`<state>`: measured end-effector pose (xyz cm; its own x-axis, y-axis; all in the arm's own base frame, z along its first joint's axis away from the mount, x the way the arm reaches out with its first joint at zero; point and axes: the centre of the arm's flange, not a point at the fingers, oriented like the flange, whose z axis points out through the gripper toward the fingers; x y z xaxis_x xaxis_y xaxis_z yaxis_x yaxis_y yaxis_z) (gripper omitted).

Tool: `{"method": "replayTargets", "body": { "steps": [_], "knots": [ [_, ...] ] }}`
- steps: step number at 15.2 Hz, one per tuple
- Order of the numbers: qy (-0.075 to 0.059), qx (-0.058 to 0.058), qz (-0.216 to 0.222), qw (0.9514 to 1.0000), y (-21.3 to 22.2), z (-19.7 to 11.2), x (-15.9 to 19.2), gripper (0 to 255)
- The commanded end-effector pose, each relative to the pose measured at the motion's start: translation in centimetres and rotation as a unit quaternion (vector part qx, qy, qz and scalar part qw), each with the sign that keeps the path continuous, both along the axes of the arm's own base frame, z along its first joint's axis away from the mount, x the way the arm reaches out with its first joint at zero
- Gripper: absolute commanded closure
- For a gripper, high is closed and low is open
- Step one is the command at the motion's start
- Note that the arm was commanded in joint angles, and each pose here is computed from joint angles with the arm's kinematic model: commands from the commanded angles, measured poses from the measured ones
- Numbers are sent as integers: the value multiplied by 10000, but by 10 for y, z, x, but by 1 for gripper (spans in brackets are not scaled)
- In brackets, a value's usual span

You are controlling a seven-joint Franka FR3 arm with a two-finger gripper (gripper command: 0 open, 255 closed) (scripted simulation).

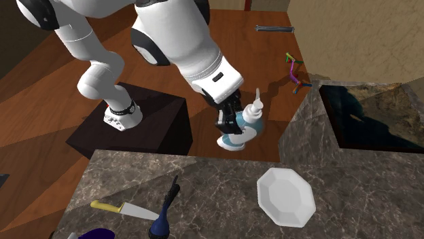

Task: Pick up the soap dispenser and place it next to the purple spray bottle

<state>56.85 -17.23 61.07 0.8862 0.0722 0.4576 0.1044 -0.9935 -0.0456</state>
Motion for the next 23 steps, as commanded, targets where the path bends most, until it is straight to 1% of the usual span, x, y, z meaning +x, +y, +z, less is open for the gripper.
{"method": "replayTargets", "body": {
  "steps": [1, 8, 23],
  "knots": [
    [0, 0, 0, 10000, 0, 10, -1, 255],
    [0, 0, 0, 10000, 0, 46, -1, 255],
    [0, 0, 0, 10000, -127, 46, -153, 255]
  ]
}}
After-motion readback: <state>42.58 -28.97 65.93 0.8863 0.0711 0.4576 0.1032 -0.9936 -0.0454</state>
